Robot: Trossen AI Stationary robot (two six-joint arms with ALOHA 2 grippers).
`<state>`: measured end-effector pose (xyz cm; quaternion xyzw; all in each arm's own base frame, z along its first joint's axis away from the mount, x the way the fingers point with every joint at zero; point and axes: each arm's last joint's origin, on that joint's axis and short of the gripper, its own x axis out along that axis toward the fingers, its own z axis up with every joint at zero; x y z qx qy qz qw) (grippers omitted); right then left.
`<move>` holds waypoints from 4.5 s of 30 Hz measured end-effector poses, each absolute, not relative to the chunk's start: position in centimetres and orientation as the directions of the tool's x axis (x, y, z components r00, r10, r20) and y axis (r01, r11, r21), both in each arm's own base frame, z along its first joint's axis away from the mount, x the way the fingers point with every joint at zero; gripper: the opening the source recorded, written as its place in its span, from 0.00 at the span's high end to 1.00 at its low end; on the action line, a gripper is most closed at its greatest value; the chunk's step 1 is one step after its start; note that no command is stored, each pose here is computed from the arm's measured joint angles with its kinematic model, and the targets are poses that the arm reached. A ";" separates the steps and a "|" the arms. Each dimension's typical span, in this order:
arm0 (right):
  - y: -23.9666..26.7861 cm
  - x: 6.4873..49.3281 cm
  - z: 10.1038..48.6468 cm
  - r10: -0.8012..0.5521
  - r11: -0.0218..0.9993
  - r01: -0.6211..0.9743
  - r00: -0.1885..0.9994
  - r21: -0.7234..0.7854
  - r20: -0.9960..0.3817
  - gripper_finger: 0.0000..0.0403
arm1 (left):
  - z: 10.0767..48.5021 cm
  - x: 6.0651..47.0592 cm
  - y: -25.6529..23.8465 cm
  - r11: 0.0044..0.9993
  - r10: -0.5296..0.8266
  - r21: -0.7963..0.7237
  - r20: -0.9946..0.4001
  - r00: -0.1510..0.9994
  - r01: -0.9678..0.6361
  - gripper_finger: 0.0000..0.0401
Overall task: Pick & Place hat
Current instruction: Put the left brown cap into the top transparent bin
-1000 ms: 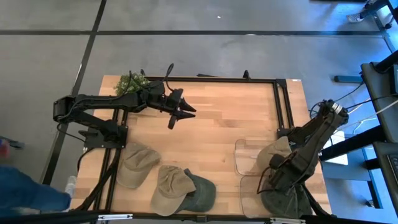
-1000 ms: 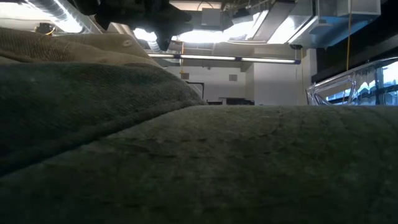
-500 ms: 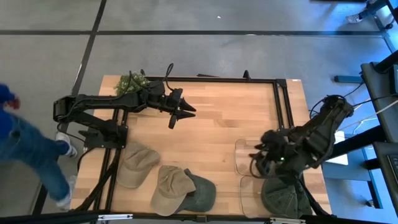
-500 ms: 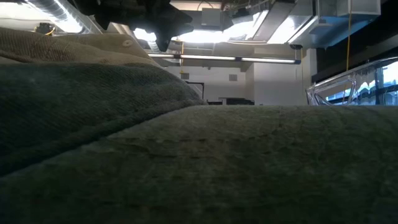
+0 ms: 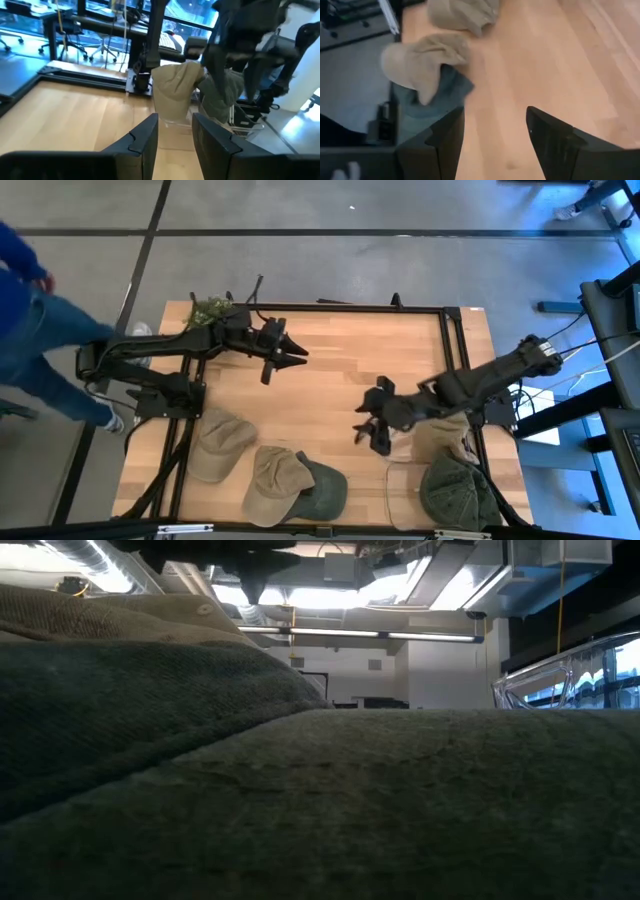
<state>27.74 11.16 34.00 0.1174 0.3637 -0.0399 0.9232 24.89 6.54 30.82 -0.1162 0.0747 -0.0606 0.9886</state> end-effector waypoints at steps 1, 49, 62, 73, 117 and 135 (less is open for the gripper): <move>10.5 28.0 33.6 0.004 0.972 0.158 0.724 0.172 -0.690 0.47 | 31.0 24.5 6.6 0.966 -0.131 -0.239 -0.135 0.982 0.096 0.71; -3.4 22.4 29.5 -0.335 0.931 0.364 0.832 -0.021 -0.442 0.47 | 23.8 18.3 1.0 0.942 -0.238 -0.299 -0.914 0.328 -0.150 0.40; -3.4 22.3 29.4 -0.335 0.937 0.341 0.826 -0.070 -0.453 0.47 | 17.5 17.1 -1.2 0.950 -0.251 -0.265 -0.962 0.105 -0.164 0.40; -3.4 22.4 29.4 -0.336 0.937 0.341 0.825 -0.074 -0.454 0.47 | 14.9 17.8 -1.8 0.958 -0.103 -0.118 -0.992 0.069 -0.262 0.43; -3.5 22.8 30.3 -0.371 0.920 0.392 0.858 -0.012 -0.355 0.47 | 20.8 24.0 -1.7 0.980 0.092 0.069 -0.989 0.117 -0.185 0.90; -3.0 23.4 32.0 -0.159 0.959 0.199 0.967 0.200 -0.198 0.47 | 33.3 31.4 3.1 0.923 0.379 0.309 -0.624 0.683 -0.230 0.90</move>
